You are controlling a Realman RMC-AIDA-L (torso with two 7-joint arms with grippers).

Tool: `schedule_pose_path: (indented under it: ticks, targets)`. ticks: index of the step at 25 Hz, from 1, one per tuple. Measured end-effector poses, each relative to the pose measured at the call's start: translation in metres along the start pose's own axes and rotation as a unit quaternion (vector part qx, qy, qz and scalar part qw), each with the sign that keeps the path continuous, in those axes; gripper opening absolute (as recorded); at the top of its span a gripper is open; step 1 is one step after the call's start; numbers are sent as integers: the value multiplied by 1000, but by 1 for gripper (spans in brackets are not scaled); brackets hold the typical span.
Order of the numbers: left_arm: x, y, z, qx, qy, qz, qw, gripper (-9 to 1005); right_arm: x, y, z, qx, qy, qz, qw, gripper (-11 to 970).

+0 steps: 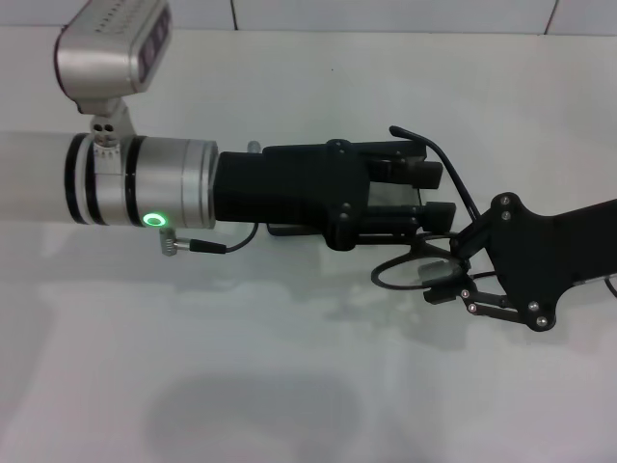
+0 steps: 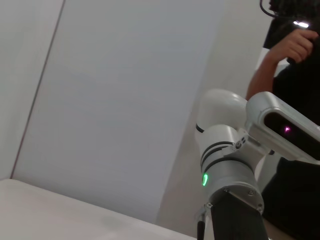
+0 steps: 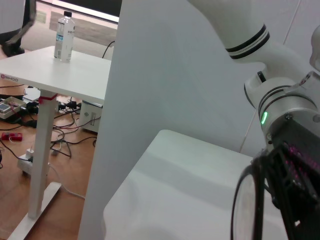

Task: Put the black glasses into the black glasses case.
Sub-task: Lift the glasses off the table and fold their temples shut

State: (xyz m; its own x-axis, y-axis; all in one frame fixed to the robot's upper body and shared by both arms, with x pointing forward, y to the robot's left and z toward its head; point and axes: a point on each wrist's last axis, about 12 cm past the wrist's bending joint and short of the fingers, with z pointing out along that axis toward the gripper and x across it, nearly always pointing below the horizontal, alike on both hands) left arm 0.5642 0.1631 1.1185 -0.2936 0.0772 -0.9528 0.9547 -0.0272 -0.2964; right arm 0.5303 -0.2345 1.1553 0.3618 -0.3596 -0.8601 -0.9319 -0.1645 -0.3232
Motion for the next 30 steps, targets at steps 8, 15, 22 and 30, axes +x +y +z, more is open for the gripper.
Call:
schedule_pose_path:
  ticks: [8, 15, 22, 30]
  targets:
    - [-5, 3, -1, -15, -22, 7, 1000, 564, 4, 11, -9, 4, -2, -14, 1000, 143]
    - [-2, 6, -30, -64, -50, 3, 997, 563, -5, 31, -47, 45, -76, -69, 994, 147]
    - [10, 9, -47, -121, -39, -6, 992, 564, -12, 55, -53, 49, -169, -160, 971, 150]
    - [8, 22, -2, -128, -25, 11, 991, 563, -11, 45, -12, -34, -233, -130, 963, 154]
